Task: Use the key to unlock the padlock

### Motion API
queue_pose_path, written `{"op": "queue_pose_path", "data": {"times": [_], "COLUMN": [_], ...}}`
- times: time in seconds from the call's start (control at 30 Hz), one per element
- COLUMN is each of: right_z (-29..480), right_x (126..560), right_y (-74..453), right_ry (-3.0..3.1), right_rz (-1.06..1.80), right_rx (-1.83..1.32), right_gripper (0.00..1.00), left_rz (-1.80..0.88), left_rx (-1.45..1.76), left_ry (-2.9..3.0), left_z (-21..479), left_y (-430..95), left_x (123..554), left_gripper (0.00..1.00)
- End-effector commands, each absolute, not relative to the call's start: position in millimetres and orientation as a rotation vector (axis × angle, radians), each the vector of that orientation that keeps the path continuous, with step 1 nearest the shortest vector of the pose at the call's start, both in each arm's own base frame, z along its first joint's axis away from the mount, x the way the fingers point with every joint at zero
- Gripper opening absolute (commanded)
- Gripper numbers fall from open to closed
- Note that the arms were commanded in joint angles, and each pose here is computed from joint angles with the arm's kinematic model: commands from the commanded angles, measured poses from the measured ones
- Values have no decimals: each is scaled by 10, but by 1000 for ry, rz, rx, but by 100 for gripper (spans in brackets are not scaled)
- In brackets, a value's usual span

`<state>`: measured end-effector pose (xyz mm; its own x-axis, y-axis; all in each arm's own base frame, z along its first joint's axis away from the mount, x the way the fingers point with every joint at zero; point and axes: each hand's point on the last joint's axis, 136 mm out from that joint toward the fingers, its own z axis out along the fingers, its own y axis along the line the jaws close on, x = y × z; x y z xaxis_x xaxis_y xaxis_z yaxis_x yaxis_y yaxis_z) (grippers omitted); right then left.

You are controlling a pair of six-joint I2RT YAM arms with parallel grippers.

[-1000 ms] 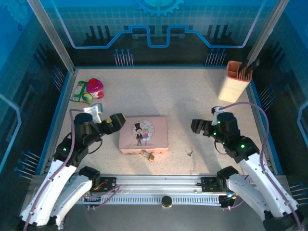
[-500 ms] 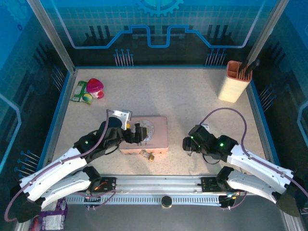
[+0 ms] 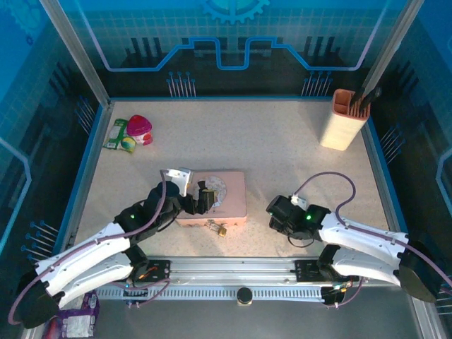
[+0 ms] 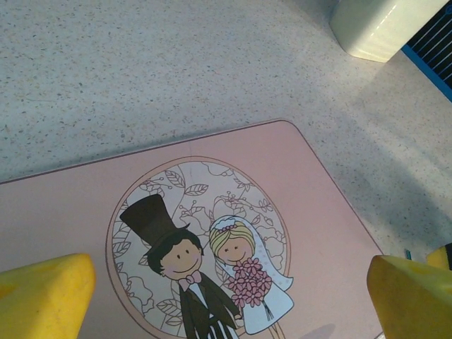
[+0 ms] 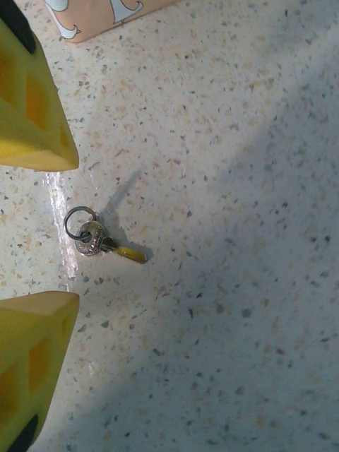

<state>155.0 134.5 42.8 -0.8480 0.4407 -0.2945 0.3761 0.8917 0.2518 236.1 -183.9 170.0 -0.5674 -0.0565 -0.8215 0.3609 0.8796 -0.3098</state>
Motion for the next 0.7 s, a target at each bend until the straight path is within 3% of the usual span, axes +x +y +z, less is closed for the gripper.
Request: {"op": "queue_pose_path", "data": {"times": [0.0, 0.67], "right_z": [387, 188], "right_x": [1550, 1512], "right_y": [1280, 1393], "right_ry": [2635, 2593], "right_rz": [266, 197], "right_rx": [843, 1088], "right_gripper": [48, 35], "left_rz": [-554, -612], "left_rx": [223, 192], "left_ry": [2037, 1982], "left_z": [1804, 1876], "left_y": [-1813, -1746], "left_x": [2389, 2296], "left_gripper": [99, 99]}}
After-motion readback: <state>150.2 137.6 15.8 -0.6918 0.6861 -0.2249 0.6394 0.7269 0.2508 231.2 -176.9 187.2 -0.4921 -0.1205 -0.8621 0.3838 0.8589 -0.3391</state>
